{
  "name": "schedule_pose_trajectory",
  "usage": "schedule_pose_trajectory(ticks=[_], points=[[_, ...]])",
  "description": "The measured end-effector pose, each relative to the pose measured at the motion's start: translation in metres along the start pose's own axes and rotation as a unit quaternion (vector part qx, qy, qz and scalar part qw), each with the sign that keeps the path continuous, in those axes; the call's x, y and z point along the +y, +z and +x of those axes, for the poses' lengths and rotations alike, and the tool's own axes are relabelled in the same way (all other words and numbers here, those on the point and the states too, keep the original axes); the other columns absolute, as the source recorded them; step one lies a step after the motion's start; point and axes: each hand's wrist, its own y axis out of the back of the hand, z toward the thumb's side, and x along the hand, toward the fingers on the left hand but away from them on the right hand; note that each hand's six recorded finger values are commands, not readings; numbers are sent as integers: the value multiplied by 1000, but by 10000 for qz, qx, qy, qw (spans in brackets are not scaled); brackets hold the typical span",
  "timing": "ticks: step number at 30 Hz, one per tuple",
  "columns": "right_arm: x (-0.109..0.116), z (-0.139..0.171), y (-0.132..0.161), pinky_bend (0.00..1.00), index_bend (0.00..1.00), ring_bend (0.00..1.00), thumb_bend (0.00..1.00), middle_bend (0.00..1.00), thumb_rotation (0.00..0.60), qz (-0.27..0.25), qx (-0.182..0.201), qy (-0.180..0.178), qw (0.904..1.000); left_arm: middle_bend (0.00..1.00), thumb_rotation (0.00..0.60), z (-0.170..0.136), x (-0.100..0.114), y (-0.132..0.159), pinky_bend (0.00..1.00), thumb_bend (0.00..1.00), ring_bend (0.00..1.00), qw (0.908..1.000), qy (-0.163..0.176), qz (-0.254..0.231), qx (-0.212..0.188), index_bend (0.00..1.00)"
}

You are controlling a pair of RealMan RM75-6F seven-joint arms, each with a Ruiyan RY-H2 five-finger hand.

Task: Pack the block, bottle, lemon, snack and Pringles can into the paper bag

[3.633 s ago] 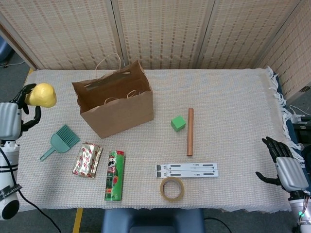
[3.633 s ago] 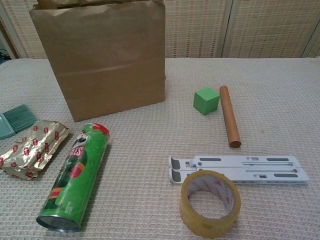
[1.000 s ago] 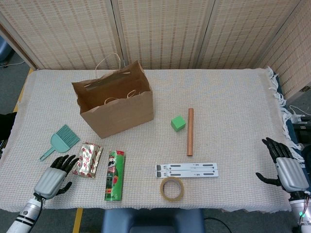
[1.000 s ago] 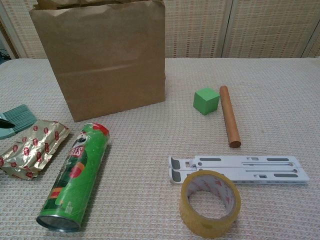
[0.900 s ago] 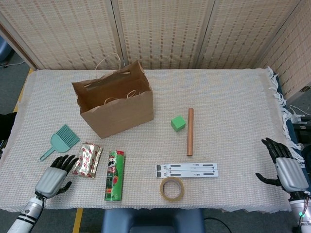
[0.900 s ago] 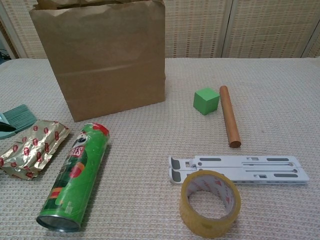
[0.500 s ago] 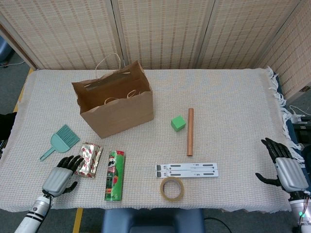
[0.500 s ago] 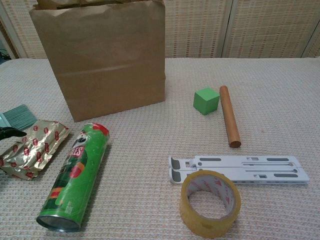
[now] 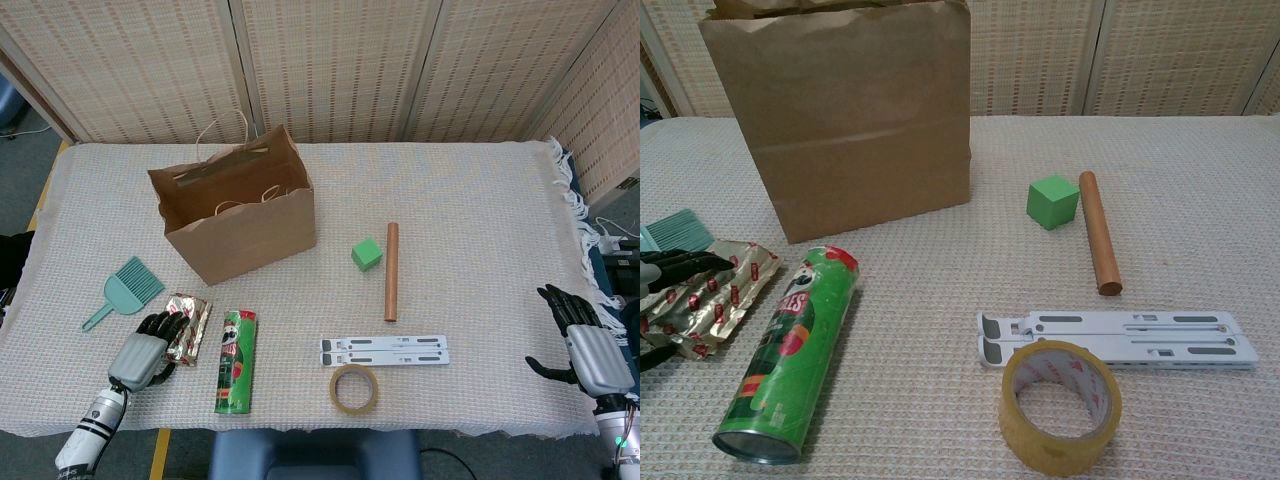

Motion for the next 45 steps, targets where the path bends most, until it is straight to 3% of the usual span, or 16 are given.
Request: schedule_pose_trajectory(ticks=[5, 7, 9, 11, 14, 17, 22, 29, 32, 35, 38, 41, 42, 43, 45], points=[[0, 0, 0, 48, 0, 0, 91, 0, 600, 4, 0, -1, 10000, 0, 600, 7, -6, 1, 93, 378, 0, 10000, -41, 44, -2, 0], [0, 0, 0, 48, 0, 0, 92, 0, 600, 2, 1, -4, 10000, 7, 600, 9, -8, 2, 177, 452, 14, 10000, -40, 10, 3, 35], [0, 0, 0, 49, 0, 0, 92, 0, 600, -4, 1, -4, 10000, 130, 600, 10, -7, 2, 380, 548, 142, 10000, 24, -23, 29, 227], [0, 0, 0, 49, 0, 0, 92, 0, 600, -10, -1, -4, 10000, 395, 600, 11, -5, 2, 614, 622, 388, 9999, 131, -48, 66, 482], [0, 0, 0, 49, 0, 0, 92, 0, 600, -15, 2, -3, 10000, 624, 600, 10, -2, -1, 765, 665, 590, 9993, 342, -49, 126, 627], [0, 0, 0, 49, 0, 0, 92, 0, 600, -17, 4, 0, 10000, 691, 600, 7, 2, -5, 797, 679, 649, 9985, 524, -56, 164, 684], [1, 0, 0, 48, 0, 0, 92, 0, 600, -30, 2, -3, 10000, 709, 600, -3, 20, -22, 806, 688, 662, 9959, 847, -104, 312, 700], [0, 0, 0, 49, 0, 0, 91, 0, 600, -35, -2, 3, 10000, 709, 600, -24, 77, -66, 805, 688, 663, 9818, 1641, -409, 865, 701], [0, 0, 0, 49, 0, 0, 92, 0, 600, -34, -7, -11, 10000, 710, 600, -31, 101, -86, 801, 687, 662, 9685, 1985, -814, 1264, 701], [0, 0, 0, 49, 0, 0, 92, 0, 600, -30, -10, -15, 10000, 711, 600, -36, 123, -104, 798, 689, 663, 9459, 2343, -1478, 1690, 701], [0, 0, 0, 49, 0, 0, 92, 0, 600, -20, -13, -14, 10000, 711, 600, -40, 143, -119, 795, 688, 663, 9111, 2643, -2378, 2084, 701], [0, 0, 0, 49, 0, 0, 92, 0, 600, -13, -17, -21, 10000, 711, 600, -40, 164, -128, 792, 688, 663, 8640, 2886, -3415, 2316, 701], [0, 0, 0, 49, 0, 0, 91, 0, 600, -11, -18, -22, 10000, 711, 600, -39, 174, -126, 792, 688, 663, 8440, 2965, -3829, 2305, 701], [0, 0, 0, 49, 0, 0, 92, 0, 600, -8, -17, -22, 10000, 711, 600, -38, 183, -124, 791, 688, 663, 8306, 3018, -4104, 2247, 701], [-1, 0, 0, 49, 0, 0, 92, 0, 600, 0, -13, -20, 10000, 711, 600, -32, 204, -112, 789, 688, 663, 8109, 3083, -4562, 1982, 701]])
